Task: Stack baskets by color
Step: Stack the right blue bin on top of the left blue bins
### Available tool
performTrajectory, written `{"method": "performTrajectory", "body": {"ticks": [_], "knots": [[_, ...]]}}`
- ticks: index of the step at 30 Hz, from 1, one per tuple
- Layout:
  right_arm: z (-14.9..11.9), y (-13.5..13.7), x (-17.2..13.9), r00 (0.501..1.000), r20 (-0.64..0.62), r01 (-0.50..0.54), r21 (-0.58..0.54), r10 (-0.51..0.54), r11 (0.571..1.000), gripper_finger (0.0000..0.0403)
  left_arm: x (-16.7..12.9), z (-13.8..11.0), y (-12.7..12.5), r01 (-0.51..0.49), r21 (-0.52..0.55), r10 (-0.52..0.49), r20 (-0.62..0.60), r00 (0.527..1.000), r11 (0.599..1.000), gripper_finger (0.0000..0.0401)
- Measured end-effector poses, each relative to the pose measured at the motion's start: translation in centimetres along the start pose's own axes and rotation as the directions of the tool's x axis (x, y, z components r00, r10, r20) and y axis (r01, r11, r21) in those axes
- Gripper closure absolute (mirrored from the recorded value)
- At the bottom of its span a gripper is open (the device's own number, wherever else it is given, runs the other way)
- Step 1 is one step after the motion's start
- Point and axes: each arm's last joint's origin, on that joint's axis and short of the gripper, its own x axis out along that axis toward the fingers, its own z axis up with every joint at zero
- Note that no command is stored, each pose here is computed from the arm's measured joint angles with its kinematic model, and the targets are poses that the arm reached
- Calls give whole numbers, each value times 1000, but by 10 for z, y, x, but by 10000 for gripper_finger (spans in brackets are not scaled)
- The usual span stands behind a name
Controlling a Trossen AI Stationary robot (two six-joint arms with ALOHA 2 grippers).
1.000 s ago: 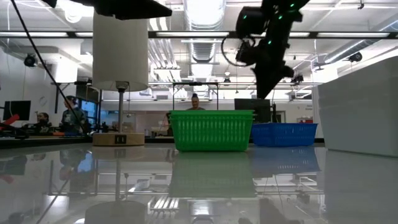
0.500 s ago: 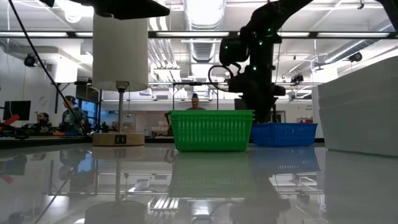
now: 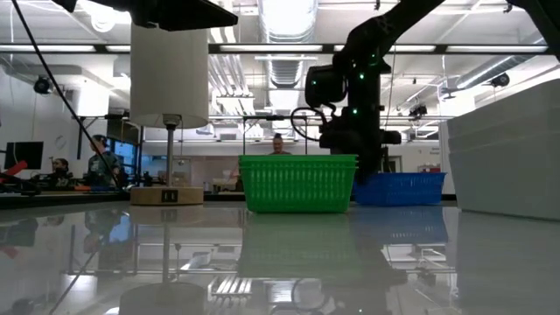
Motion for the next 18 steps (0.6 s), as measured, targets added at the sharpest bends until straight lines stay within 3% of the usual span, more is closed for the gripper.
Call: {"method": "performTrajectory", "body": {"ticks": [4,12,18], "knots": [[0,1,3,1000,-3,2,11,-2,1000,385,0,0,0,1,0,-1,-1,1000,1000,248],[-3,-2,-8,1000,-5,6,23,-6,1000,392,0,0,0,1,0,-1,-1,1000,1000,248],[0,-12,-43,980,30,198,-21,-198,980,392,0,0,0,1,0,-1,-1,1000,1000,248]]}}
